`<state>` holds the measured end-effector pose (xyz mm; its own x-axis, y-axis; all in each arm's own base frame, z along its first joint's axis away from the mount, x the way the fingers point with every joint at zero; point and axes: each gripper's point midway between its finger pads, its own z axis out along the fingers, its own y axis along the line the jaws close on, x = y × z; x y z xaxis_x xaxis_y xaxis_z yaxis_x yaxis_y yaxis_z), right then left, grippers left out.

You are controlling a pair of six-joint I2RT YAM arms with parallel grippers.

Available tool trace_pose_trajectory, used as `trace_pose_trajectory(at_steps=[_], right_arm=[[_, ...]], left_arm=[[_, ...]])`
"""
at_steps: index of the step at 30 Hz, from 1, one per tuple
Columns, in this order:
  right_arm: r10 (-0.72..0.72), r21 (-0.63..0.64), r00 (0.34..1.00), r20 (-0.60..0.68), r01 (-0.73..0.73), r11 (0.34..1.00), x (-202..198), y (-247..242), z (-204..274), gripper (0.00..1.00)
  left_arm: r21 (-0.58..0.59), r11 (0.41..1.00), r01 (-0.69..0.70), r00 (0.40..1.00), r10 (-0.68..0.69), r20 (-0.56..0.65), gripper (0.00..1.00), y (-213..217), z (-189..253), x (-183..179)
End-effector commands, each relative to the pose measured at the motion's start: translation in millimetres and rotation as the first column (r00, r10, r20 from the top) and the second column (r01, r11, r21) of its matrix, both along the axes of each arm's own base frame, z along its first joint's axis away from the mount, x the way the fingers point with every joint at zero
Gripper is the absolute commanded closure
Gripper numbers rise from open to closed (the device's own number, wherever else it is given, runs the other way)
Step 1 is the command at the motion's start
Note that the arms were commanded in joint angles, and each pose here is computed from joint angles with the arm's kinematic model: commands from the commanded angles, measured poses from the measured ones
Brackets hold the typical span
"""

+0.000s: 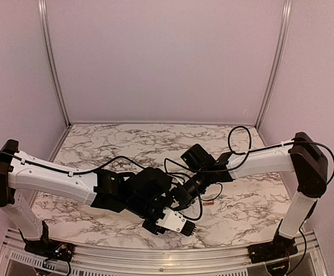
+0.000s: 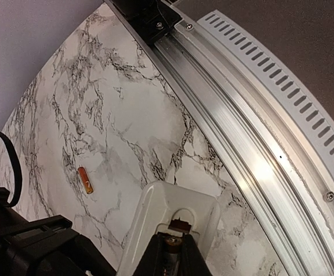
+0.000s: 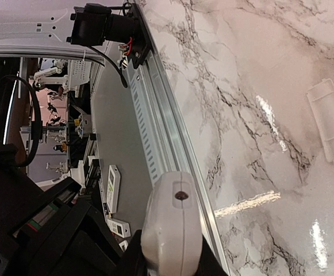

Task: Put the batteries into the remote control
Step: Place the battery in the battery compartment.

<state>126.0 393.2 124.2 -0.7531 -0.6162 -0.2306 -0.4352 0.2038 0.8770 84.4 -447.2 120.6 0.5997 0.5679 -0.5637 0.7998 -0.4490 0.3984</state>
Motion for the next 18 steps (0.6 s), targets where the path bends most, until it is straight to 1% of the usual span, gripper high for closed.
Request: trace_pose_trajectory(at_steps=[1,5,7,10,13,18], right_arm=[[0.073,0.043,0.989,-0.131,-0.067,0.997,-20.9,-4.8,24.6,1.00],[0.075,0.049,0.988,-0.136,-0.069,0.996,-22.1,-5.5,26.1,1.00],[0.074,0.049,0.988,-0.138,-0.068,0.996,-22.6,-6.2,26.0,1.00],[0.074,0.049,0.988,-0.139,-0.068,0.997,-22.9,-6.4,25.6,1.00],[0.072,0.044,0.987,-0.143,-0.066,0.997,-23.1,-6.8,23.8,1.00],[0.070,0.040,0.987,-0.146,-0.065,0.997,-23.6,-7.6,20.8,1.00]], left_arm=[[0.377,0.916,-0.137,0.990,0.136,0.030,0.94,69.7,-78.5,17.8],[0.392,0.906,-0.157,0.987,0.151,0.046,0.94,69.8,-85.2,21.9],[0.398,0.901,-0.172,0.985,0.158,0.067,0.92,71.9,-87.5,25.5],[0.392,0.903,-0.175,0.985,0.161,0.068,0.89,71.8,-85.8,25.6],[0.380,0.902,-0.203,0.979,0.176,0.106,0.88,72.6,-81.8,32.5],[0.352,0.912,-0.209,0.977,0.181,0.113,0.84,71.6,-75.8,34.0]])
